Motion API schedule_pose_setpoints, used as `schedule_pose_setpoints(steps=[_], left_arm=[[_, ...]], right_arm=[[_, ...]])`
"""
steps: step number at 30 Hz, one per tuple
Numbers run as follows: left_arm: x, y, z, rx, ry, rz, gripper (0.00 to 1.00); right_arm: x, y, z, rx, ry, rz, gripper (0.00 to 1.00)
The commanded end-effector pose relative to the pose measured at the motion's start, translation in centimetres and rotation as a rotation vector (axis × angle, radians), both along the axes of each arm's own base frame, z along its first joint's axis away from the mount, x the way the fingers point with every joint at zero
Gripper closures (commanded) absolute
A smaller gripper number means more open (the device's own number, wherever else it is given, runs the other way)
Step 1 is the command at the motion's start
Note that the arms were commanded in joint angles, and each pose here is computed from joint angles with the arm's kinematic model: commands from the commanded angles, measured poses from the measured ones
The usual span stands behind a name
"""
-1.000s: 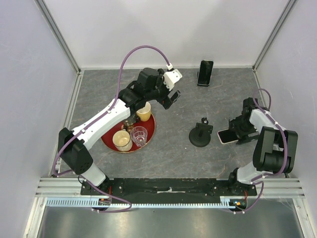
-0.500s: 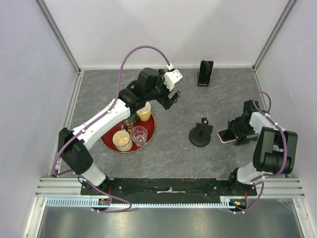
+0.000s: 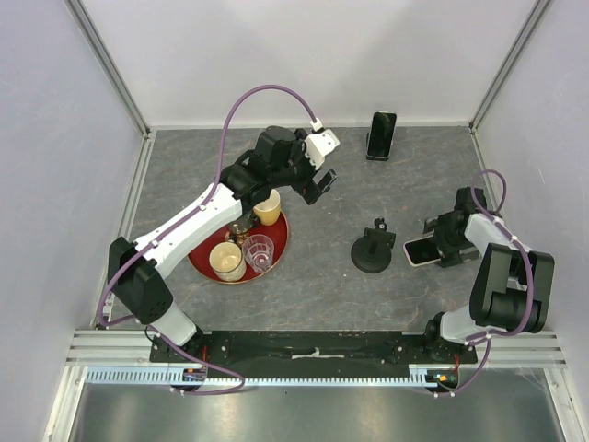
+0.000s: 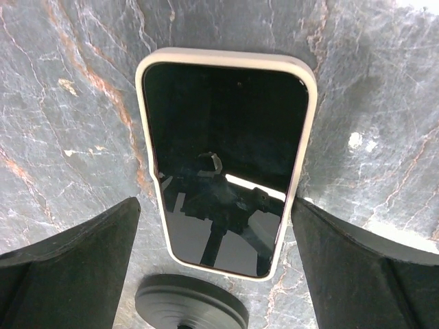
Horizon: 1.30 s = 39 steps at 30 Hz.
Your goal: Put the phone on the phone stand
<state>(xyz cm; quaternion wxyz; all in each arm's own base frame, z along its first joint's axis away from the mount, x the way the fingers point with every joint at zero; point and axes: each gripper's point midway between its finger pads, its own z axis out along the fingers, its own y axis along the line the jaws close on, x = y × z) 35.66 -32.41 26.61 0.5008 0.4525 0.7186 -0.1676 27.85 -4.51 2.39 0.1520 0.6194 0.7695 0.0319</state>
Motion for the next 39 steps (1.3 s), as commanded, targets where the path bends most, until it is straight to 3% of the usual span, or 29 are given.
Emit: schedule_pose_setpoints(steps=[1, 7, 14, 25, 28, 29, 31, 33, 34, 36, 37, 39], left_arm=[[-0.3, -0.2, 1.3, -0.035, -0.006, -0.008, 0.02], [-0.4, -0.4, 1.2, -0.032, -0.003, -0.017, 0.02], [-0.4, -0.4, 1.1, -0.031, 0.002, -0.019, 0.02], [-0.5, -0.4, 1.3, -0.035, 0.004, -0.022, 0.02], [-0.5, -0.4, 1.3, -0.035, 0.005, -0.022, 0.02], [-0.6, -0.4, 1.3, -0.034, 0.006, -0.022, 0.02], [-0.5, -0.4, 1.4, -0.039, 0.006, -0.02, 0.02], [-0.7, -0.5, 1.4, -0.042, 0.009, -0.028, 0.02], [-0.7, -0.6, 1.4, -0.044, 0.011, -0.03, 0.02], [-0.8, -0.5, 1.7, -0.055, 0.014, -0.025, 0.02], [-0.8, -0.5, 2.0, -0.063, 0.014, -0.021, 0.02], [-1.1, -0.6, 2.8, -0.092, 0.019, -0.014, 0.02]], right_arm=[[1.6, -0.3, 0.1, 0.015, -0.037, 0.002, 0.02], [2.5, -0.4, -0.9, 0.031, -0.013, -0.016, 0.02], [1.2, -1.6, -1.9, -0.013, 0.169, 0.0, 0.02], [1.8, -1.4, -1.5, -0.034, 0.217, -0.001, 0.04], [1.4, -1.1, -1.9, -0.051, 0.244, -0.007, 0.14], [1.4, -1.0, -2.0, -0.053, 0.25, -0.003, 0.27], [1.4, -0.8, -2.3, -0.06, 0.263, 0.007, 0.42], [1.2, -0.7, -2.7, -0.055, 0.274, 0.013, 0.5], [1.3, -0.6, -2.6, -0.055, 0.269, 0.016, 0.63], [1.4, -0.4, -2.6, -0.058, 0.251, 0.03, 0.75], [1.7, -0.4, -2.3, -0.059, 0.229, 0.041, 0.96], [2.1, -0.5, -1.8, -0.079, 0.188, 0.07, 1.0]])
